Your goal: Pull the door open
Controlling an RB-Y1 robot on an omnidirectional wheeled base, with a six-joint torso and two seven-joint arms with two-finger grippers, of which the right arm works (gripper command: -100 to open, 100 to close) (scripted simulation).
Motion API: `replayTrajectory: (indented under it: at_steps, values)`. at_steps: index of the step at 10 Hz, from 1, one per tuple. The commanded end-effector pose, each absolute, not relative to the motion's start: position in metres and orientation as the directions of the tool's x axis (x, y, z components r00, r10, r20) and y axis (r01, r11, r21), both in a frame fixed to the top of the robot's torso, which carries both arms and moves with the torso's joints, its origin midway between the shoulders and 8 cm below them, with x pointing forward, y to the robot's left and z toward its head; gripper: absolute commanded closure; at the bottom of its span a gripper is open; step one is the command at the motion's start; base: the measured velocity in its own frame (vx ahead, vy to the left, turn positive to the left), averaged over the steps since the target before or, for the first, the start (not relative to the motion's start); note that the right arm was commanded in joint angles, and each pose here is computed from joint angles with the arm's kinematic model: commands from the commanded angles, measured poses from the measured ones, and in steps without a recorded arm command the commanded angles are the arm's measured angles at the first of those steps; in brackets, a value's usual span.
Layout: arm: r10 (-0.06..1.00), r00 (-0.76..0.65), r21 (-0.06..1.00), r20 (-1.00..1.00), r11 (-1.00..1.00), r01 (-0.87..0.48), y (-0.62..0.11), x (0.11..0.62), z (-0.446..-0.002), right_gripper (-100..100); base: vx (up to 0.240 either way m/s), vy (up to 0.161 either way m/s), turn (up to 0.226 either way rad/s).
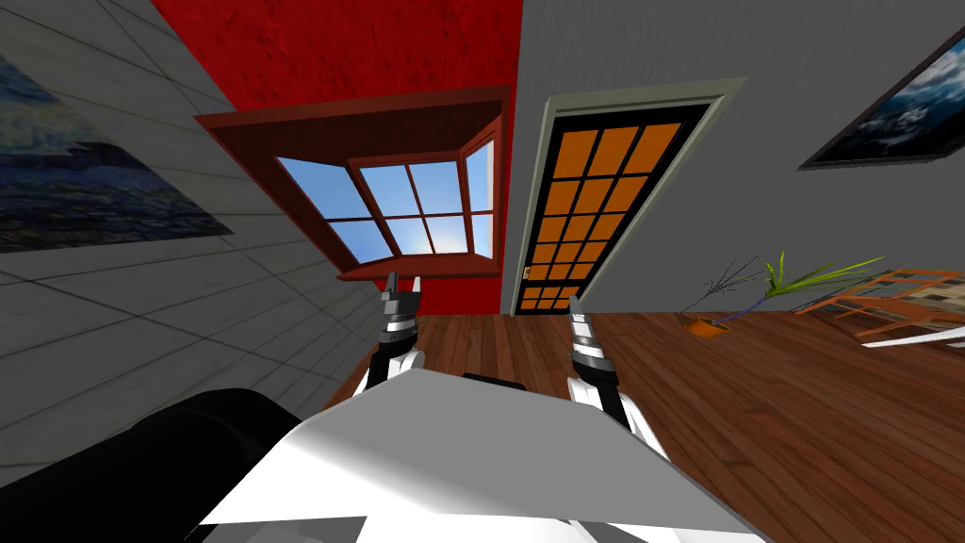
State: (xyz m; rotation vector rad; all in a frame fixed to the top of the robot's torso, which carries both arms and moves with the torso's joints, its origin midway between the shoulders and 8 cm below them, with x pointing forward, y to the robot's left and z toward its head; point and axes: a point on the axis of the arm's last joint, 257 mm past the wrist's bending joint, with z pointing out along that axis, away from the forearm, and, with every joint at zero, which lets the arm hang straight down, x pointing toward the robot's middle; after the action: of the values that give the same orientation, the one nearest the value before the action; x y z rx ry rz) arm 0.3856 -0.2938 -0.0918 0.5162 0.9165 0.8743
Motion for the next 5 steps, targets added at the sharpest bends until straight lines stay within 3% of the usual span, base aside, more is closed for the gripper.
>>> replayTrajectory:
  at_steps: [1, 5]
  values:
    - [0.807, 0.319, 0.699, -0.496, 0.590, -0.404, -0.296, 0.389, -0.102, -100, 0.095, -0.019, 0.021]
    - [0.752, 0.323, 0.665, -0.574, 0.659, -0.352, -0.301, 0.396, -0.128, -100, 0.098, -0.019, 0.019]
